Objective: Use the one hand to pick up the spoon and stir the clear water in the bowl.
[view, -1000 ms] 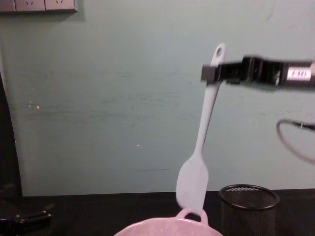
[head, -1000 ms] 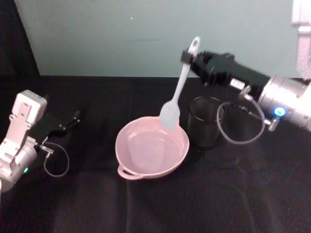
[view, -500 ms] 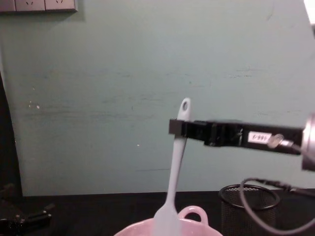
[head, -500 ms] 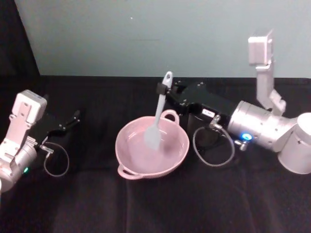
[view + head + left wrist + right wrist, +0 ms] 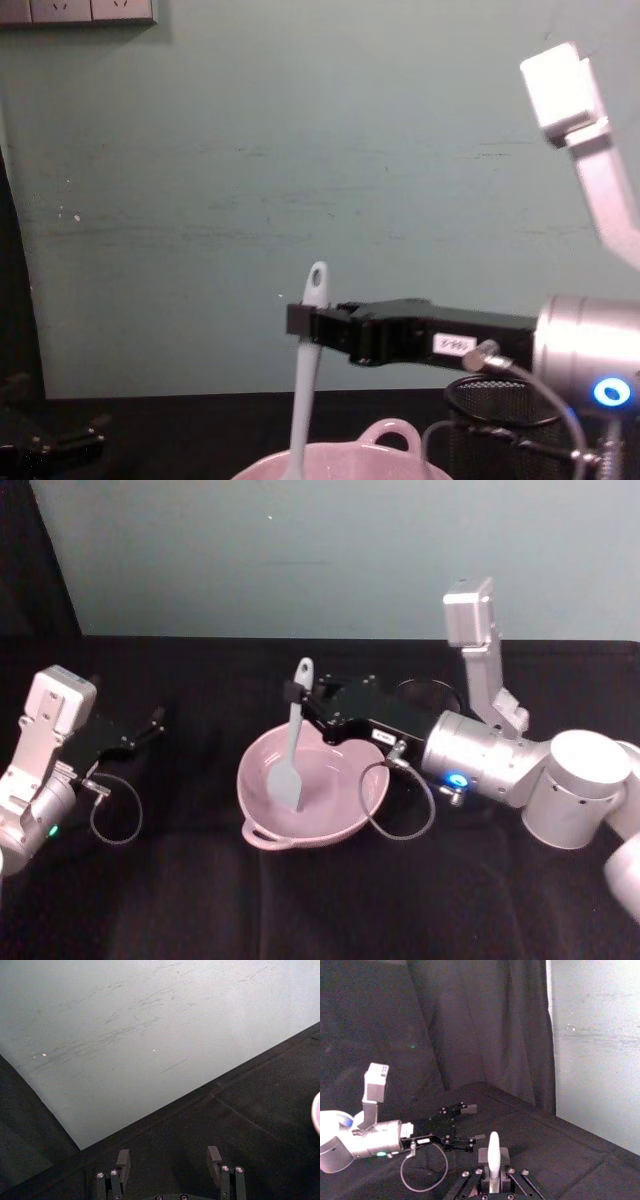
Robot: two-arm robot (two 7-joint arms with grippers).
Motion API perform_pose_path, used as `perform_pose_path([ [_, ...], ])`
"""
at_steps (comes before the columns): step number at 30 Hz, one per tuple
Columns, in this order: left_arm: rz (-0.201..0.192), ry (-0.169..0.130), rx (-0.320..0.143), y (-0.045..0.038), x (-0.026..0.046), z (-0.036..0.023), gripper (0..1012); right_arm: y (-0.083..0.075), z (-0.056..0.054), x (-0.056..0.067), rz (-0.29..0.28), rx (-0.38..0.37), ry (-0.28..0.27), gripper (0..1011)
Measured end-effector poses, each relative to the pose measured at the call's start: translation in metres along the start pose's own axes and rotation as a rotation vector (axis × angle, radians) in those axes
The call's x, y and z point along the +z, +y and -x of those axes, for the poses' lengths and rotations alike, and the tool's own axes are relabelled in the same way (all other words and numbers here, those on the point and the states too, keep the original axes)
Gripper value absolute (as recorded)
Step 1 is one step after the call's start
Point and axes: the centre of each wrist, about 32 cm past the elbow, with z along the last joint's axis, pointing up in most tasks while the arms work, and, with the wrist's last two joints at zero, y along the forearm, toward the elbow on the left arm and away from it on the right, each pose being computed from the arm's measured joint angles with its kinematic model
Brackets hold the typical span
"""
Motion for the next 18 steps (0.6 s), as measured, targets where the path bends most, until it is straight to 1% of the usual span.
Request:
perform_pose_path([
  [2,0.000,0.000,0.000,0.0000,0.0000,0.0000,1011,0.006,0.001,-0.004,0.001,-0.001,-0.003,114],
  [5,0.000,0.000,0.000,0.0000,0.0000,0.0000,1011,0.015,0.003,-0.011,-0.015,-0.018,-0.025,114],
  [8,0.000,0.000,0.000,0.0000,0.0000,0.0000,1011,0.021,0.003,-0.016,-0.036,-0.043,-0.048,114],
  [9,0.000,0.000,0.000,0.0000,0.0000,0.0000,1011,0.021,0.003,-0.016,-0.036,-0.043,-0.048,114],
  [13,0.000,0.000,0.000,0.0000,0.0000,0.0000,1011,0.028,0.001,-0.022,-0.066,-0.092,-0.075,114],
  [18,0.000,0.000,0.000,0.0000,0.0000,0.0000,1011,0.032,-0.003,-0.028,-0.086,-0.152,-0.113,114],
])
